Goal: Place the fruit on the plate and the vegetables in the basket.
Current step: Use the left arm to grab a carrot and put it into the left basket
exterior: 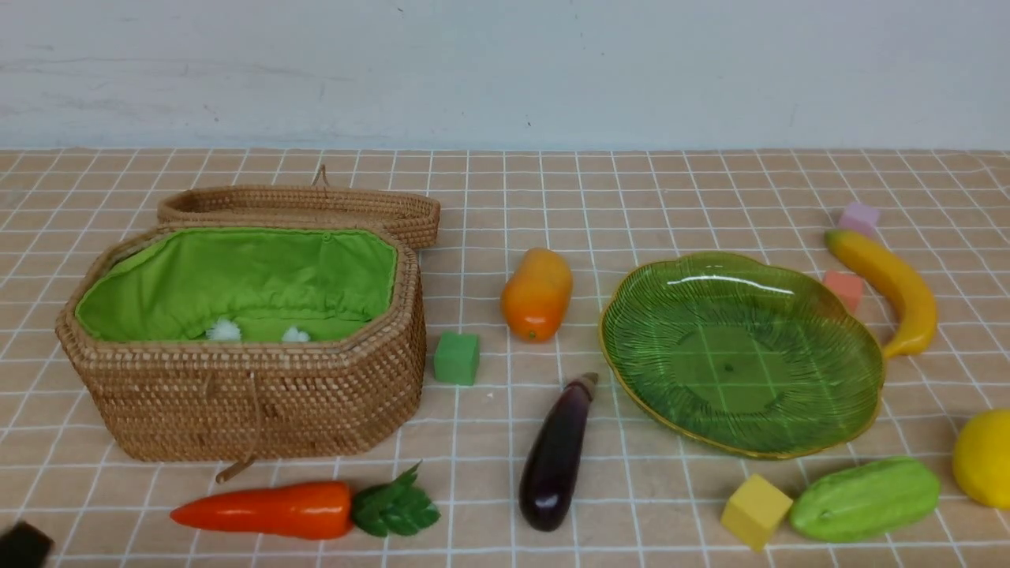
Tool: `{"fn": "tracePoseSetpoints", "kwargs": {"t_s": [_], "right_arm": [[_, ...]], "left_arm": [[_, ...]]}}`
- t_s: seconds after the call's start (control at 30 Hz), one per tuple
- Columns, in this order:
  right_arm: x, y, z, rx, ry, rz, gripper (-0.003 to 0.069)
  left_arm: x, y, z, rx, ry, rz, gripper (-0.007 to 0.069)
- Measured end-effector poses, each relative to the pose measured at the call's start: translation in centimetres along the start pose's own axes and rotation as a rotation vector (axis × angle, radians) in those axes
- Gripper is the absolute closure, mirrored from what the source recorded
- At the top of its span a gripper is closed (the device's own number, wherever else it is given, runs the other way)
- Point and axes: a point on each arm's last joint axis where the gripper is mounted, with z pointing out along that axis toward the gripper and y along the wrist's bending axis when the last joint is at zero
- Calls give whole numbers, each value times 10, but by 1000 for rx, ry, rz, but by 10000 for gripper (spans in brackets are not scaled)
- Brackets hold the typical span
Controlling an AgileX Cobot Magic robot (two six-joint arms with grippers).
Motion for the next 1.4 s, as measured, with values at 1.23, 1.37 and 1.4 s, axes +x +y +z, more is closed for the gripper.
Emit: {"fn": "tracePoseSetpoints", "kwargs": {"t_s": [1.23, 1.37, 1.4], "right_arm": [[-39, 17, -14, -244, -148, 659, 455], [-78, 38, -42, -393, 2, 393, 496], [-92, 44, -52, -441, 43, 290, 505]], "left_arm": [[-29, -97, 81, 101, 1078, 716, 638], [-13, -99, 97, 200, 1181, 862, 638], [-7, -100, 102, 243, 1210, 925, 638]]}}
